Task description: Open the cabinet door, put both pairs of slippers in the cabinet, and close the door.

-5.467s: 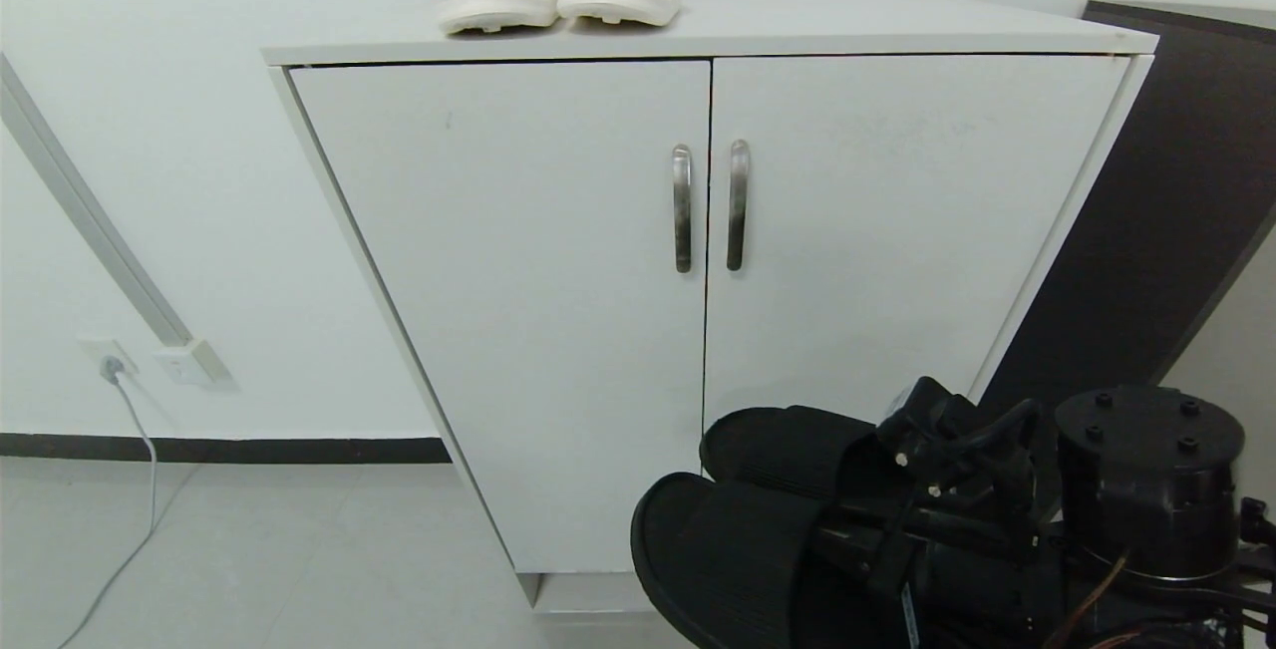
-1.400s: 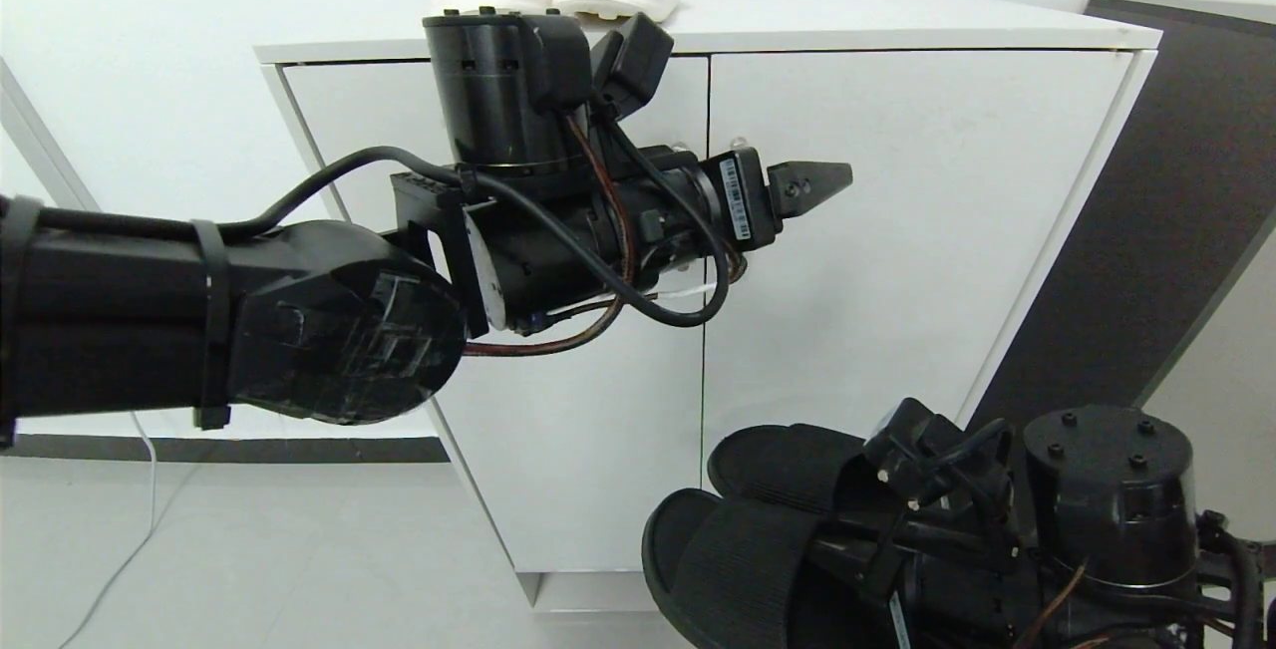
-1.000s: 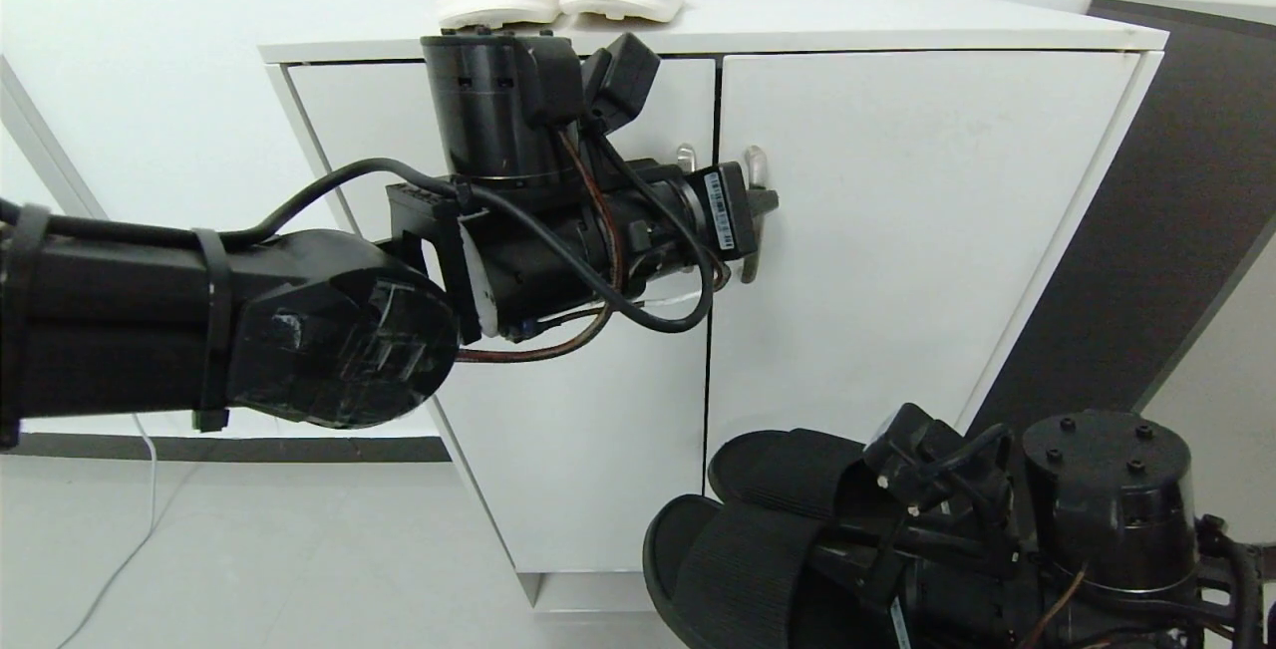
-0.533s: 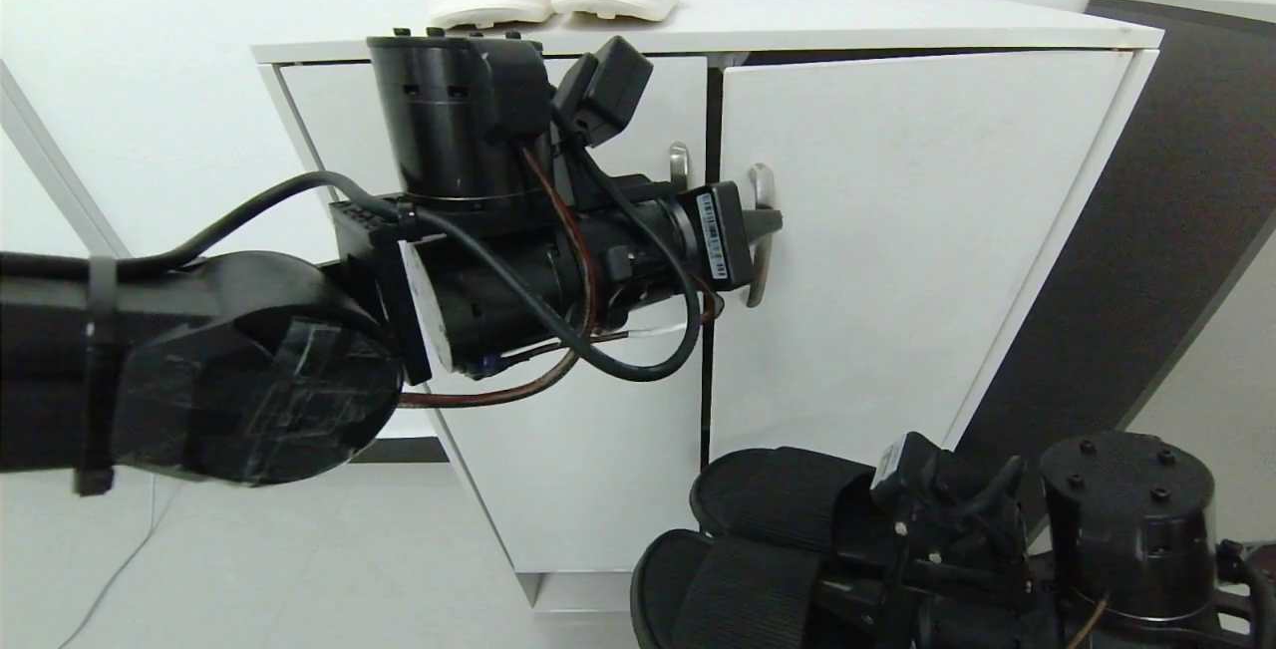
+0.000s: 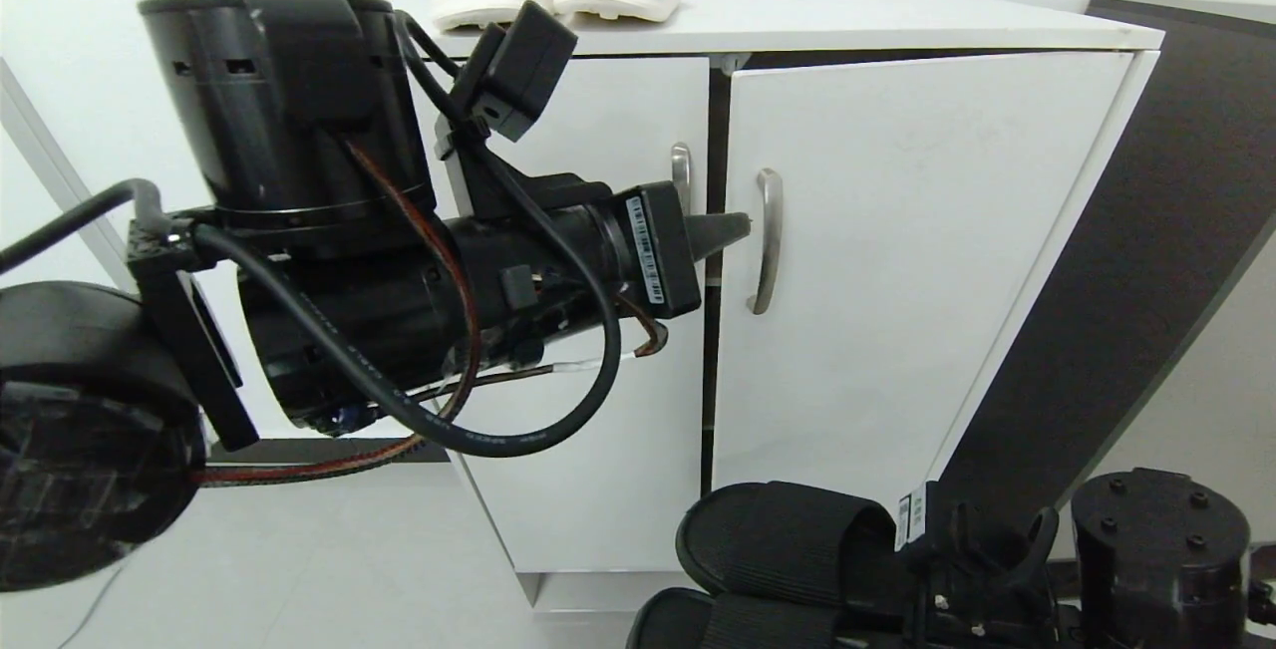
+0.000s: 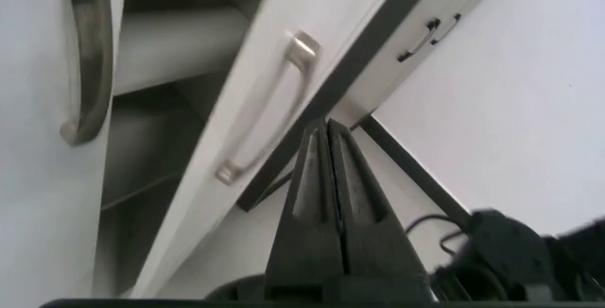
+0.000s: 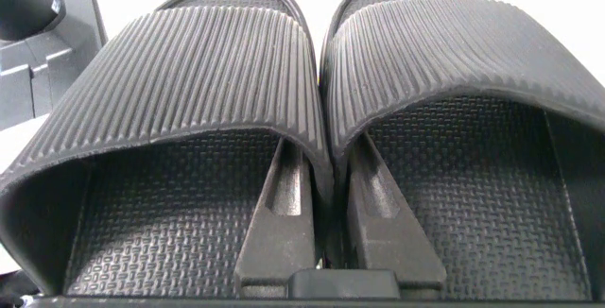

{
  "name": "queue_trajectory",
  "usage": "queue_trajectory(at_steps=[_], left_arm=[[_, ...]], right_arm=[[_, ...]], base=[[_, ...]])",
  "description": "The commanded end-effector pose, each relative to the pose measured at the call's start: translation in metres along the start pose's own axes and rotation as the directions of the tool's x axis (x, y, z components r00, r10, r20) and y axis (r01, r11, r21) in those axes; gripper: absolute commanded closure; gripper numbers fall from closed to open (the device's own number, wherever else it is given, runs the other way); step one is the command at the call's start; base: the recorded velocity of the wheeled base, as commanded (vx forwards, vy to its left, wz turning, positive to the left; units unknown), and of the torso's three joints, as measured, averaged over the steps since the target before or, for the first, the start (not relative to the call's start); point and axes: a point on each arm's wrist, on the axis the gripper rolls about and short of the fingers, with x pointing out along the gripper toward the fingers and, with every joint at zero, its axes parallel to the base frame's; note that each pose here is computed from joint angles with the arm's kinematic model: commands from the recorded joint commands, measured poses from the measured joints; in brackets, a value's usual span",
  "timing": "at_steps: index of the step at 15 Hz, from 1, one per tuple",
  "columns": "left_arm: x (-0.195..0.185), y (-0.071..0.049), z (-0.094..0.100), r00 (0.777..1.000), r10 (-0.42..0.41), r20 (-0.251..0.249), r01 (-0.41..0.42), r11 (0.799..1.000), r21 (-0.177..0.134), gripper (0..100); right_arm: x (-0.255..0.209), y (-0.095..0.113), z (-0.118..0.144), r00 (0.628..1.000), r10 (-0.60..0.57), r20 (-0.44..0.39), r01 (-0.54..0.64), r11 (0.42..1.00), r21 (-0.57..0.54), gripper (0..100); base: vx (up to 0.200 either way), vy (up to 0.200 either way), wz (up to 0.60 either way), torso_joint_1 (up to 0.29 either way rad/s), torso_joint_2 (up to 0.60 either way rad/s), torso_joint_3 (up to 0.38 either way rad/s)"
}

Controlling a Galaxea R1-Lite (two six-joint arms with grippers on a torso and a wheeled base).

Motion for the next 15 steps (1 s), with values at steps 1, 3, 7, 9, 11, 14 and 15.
queue_trajectory(at_steps=[1,3,7,9,11,14,15], left_arm=[[-0.005,0.003,0.005,1.000,0.011,0.017,-0.011,1.000,-0.006,100],[0.005,0.014,0.008,1.000,0.019,0.018,-0.018,1.000,-0.011,100],[0.017,0.031,0.014,0.997,0.064,0.035,-0.064,0.998,-0.018,100],[0.024,0.036,0.013,0.997,0.072,0.032,-0.072,0.997,-0.019,100],[0.033,0.041,0.017,0.996,0.078,0.045,-0.077,0.996,-0.033,100],[0.045,0.045,0.019,0.995,0.081,0.054,-0.080,0.996,-0.031,100],[0.048,0.046,0.019,0.995,0.080,0.057,-0.079,0.996,-0.031,100]], right_arm=[[0.001,0.001,-0.001,1.000,0.005,-0.006,-0.005,1.000,-0.002,100],[0.002,0.001,-0.001,1.000,0.002,-0.008,-0.002,1.000,-0.002,100],[0.002,0.001,-0.001,1.000,0.002,-0.008,-0.002,1.000,-0.002,100],[0.002,0.001,-0.002,1.000,0.002,-0.010,-0.002,1.000,-0.001,100],[0.002,0.002,-0.002,1.000,0.003,-0.010,-0.003,1.000,-0.004,100],[0.002,0.002,-0.002,1.000,0.006,-0.012,-0.007,1.000,-0.014,100],[0.002,0.002,-0.002,1.000,0.007,-0.014,-0.007,1.000,-0.015,100]], base=[[0.000,0.000,0.00,0.000,0.00,0.000],[0.000,0.000,0.00,0.000,0.00,0.000],[0.000,0.000,0.00,0.000,0.00,0.000],[0.000,0.000,0.00,0.000,0.00,0.000],[0.000,0.000,0.00,0.000,0.00,0.000],[0.000,0.000,0.00,0.000,0.00,0.000],[0.000,0.000,0.00,0.000,0.00,0.000]])
